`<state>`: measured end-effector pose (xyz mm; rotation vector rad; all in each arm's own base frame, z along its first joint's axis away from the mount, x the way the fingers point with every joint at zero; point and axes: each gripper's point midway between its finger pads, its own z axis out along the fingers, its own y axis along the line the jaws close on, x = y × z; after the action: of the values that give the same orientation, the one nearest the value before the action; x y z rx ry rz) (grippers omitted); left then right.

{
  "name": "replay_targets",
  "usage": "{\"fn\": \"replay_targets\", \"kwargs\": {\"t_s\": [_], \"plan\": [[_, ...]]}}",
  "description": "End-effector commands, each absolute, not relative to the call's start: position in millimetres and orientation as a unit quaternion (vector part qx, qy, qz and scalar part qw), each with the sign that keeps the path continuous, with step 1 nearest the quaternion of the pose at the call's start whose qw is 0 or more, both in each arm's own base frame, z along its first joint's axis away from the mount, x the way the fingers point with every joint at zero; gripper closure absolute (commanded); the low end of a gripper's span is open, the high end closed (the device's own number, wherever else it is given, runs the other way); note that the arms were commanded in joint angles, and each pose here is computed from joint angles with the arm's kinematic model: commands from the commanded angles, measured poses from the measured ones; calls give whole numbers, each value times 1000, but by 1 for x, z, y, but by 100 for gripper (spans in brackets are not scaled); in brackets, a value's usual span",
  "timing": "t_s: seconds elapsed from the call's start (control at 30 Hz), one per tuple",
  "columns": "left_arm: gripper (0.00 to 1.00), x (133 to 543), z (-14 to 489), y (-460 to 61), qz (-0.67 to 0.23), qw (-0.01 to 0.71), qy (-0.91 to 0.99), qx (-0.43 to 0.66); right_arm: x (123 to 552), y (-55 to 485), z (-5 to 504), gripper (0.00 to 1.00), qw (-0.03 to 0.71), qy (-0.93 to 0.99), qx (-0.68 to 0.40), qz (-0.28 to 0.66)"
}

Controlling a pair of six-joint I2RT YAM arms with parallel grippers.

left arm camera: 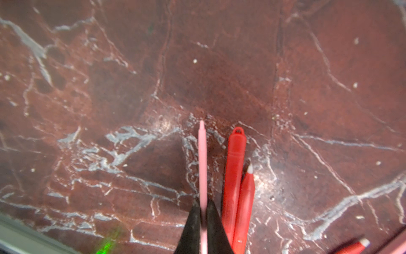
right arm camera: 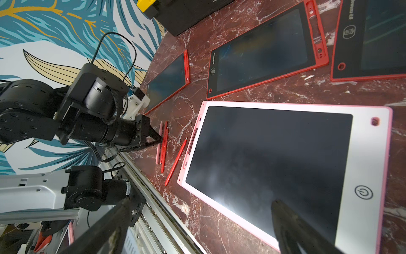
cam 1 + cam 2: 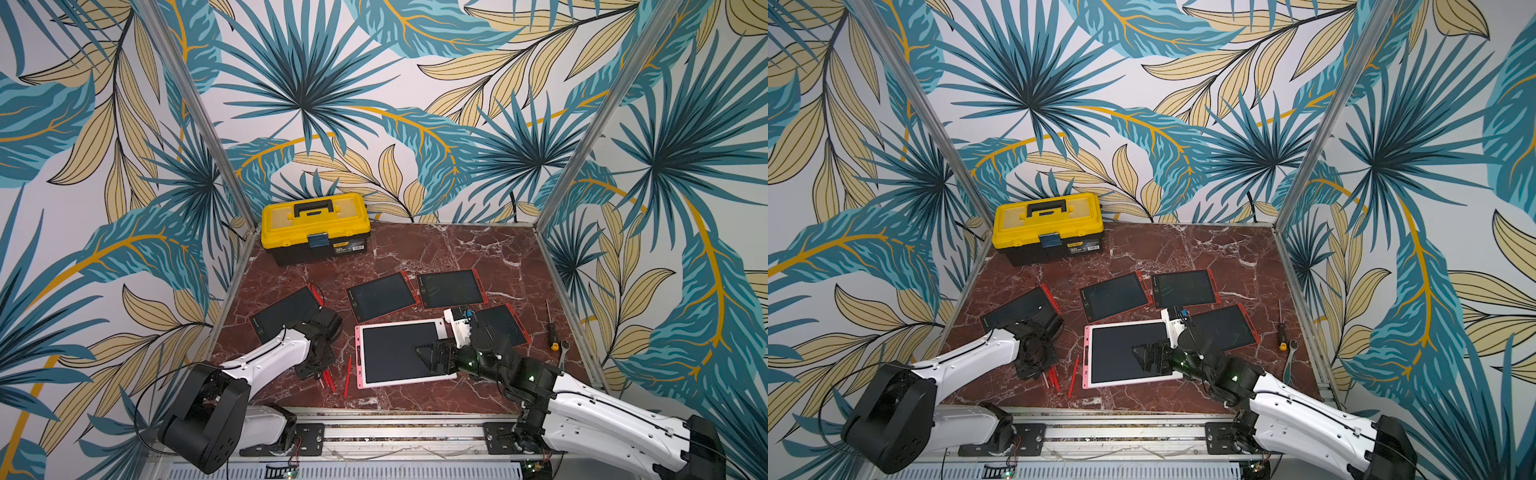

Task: Place the stylus back onto the writing tablet
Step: Pick up the stylus from the center of the board.

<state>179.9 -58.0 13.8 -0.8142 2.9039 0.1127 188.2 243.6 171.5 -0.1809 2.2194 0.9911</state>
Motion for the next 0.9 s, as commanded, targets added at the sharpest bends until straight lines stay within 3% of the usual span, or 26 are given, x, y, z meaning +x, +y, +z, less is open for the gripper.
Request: {"fn": "replay_targets", "kwargs": {"t_s": [0.0, 0.87], "plan": [[91, 168, 3, -59, 42, 34, 962, -267, 186, 240, 165, 0, 343, 858, -68, 375], [93, 169, 3, -58, 44, 38, 961, -269, 186, 237, 169, 0, 348, 858, -67, 373]]}}
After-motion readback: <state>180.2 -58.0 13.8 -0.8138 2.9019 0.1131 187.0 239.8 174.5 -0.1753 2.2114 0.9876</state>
